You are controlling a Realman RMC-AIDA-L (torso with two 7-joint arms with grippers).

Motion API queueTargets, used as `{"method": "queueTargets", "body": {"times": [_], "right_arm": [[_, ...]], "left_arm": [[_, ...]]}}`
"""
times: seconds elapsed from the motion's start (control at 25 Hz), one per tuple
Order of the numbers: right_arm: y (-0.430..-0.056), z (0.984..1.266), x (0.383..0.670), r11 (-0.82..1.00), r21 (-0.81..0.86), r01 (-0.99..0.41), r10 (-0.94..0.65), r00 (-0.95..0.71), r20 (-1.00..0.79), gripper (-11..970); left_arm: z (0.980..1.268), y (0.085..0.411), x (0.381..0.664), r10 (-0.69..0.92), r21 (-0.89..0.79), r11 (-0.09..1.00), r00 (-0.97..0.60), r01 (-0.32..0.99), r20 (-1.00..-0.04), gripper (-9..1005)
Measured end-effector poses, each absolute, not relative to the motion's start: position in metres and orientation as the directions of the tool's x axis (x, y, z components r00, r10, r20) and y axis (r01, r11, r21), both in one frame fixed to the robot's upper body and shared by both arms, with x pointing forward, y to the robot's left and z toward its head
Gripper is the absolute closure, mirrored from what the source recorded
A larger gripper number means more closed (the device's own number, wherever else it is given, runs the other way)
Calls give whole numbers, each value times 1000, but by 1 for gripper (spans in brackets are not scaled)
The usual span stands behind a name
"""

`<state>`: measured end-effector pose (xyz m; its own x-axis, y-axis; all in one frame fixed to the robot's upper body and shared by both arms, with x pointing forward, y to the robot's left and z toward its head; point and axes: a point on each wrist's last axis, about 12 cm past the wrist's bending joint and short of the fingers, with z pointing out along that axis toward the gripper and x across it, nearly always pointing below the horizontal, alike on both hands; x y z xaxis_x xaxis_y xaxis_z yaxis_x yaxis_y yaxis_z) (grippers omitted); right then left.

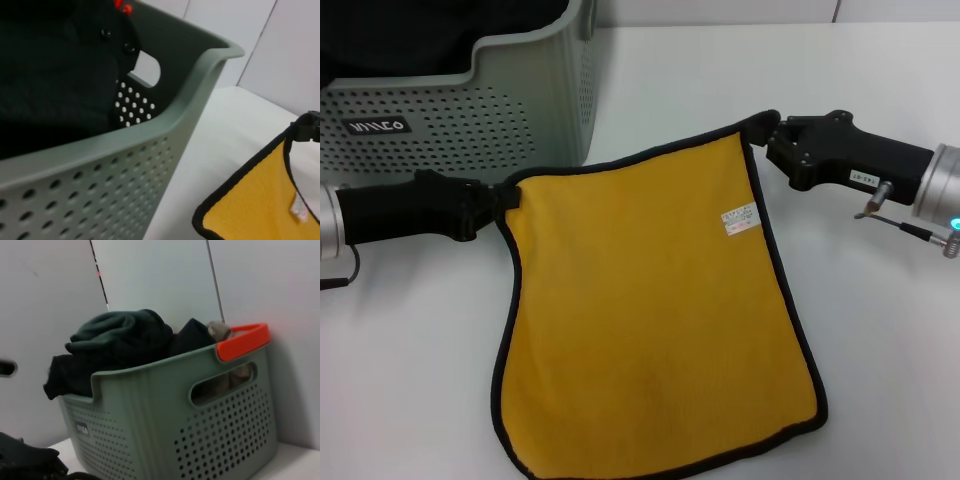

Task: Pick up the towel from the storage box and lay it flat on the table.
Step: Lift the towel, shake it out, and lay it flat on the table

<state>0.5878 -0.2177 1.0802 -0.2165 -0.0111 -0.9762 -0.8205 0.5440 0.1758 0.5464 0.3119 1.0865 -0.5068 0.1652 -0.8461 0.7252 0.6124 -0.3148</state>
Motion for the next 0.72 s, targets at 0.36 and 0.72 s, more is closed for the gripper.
{"method": "queueTargets", "body": {"times": [0.36,0.72], "right_arm": [[-213,1079,587,562,177,-808,-1,-214,-977,910],[-217,1076,584,588,182,-788,3,-223,-975,903]], "left_arm": [[1089,312,551,174,-300,621,-501,724,-848,880],[1087,315,550,147,-326,629,-520,706,-842,870]]}}
